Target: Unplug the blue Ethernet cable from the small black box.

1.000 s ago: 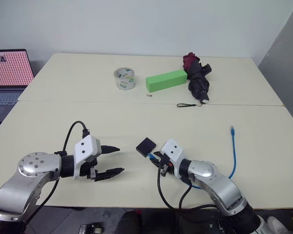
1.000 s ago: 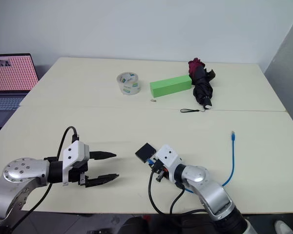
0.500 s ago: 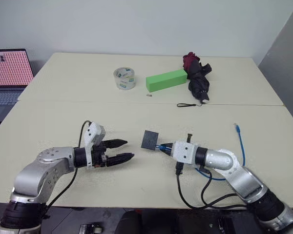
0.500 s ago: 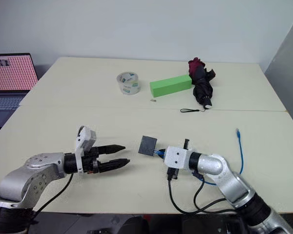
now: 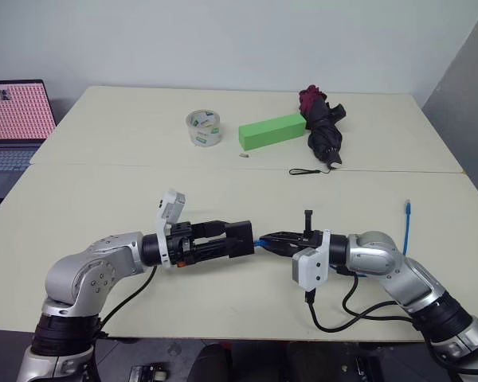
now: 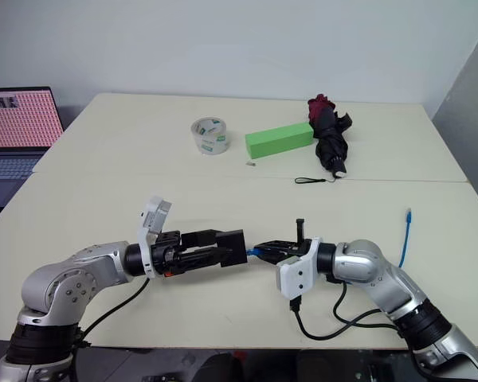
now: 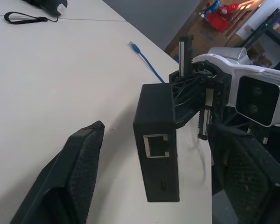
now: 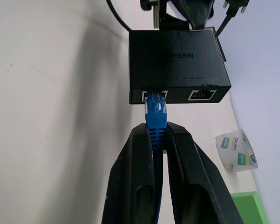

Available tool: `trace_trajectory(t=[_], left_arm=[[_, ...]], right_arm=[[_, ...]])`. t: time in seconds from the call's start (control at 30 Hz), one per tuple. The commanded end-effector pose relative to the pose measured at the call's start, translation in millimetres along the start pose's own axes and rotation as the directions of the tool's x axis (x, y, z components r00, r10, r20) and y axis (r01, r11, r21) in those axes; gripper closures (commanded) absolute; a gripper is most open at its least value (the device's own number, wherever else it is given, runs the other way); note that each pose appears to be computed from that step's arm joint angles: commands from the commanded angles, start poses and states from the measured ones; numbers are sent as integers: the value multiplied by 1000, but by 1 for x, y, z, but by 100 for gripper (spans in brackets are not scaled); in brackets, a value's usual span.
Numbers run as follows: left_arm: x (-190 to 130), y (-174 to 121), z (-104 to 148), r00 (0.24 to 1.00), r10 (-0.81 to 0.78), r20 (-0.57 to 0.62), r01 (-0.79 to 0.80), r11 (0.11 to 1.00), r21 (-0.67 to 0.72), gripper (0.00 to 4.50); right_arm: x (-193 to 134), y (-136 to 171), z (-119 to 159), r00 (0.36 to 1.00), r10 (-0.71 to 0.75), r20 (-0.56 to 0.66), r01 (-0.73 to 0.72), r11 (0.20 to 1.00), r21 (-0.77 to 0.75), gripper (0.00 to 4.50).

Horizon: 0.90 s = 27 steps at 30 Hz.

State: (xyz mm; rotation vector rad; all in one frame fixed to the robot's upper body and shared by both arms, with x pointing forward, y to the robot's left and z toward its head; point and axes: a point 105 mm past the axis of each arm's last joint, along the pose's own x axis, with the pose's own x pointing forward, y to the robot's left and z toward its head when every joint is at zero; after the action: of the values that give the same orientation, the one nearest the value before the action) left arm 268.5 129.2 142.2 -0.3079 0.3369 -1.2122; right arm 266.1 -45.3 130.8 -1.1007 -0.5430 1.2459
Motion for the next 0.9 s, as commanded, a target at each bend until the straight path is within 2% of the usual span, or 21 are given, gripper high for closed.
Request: trace_trajectory(t=[0.03, 0.3, 0.47, 0.53, 0.67, 0.7, 0.73, 0.87, 0.9], left_arm=[[2, -5, 5, 999, -30, 15, 30, 999, 18, 176], [4, -2, 2, 1000, -20, 17, 19, 1000, 12, 359], [4, 1, 1, 1000, -7, 15, 7, 1000, 17, 372], [3, 2, 1, 1000, -5, 10, 5, 1000, 20, 372], [1, 3, 0, 1000, -12, -3, 12, 999, 31, 372], [1, 2, 0, 1000, -16, -7, 16, 999, 36, 372], [1, 1, 1, 999, -29, -15, 29, 998, 49, 372], [0, -4, 2, 996, -77, -40, 80, 994, 81, 372], [0, -6, 3, 994, -96, -53, 101, 991, 93, 372]], right_arm=[[-2, -16, 5, 999, -43, 20, 44, 998, -48, 439], [1, -22, 9, 997, -65, 39, 68, 995, -77, 439], [3, -18, 9, 1000, -6, 29, 9, 993, -120, 439], [1, -18, 9, 1000, 9, 23, -6, 993, -118, 369], [-7, -18, 5, 998, 68, -16, -69, 994, -79, 284], [-11, -17, 5, 996, 91, -21, -92, 994, -55, 261], [-19, -19, 7, 994, 108, -26, -107, 993, 50, 232], [-33, -28, 24, 996, 88, 31, -93, 908, 408, 230], [-34, -30, 29, 996, 69, 61, -91, 847, 523, 230]])
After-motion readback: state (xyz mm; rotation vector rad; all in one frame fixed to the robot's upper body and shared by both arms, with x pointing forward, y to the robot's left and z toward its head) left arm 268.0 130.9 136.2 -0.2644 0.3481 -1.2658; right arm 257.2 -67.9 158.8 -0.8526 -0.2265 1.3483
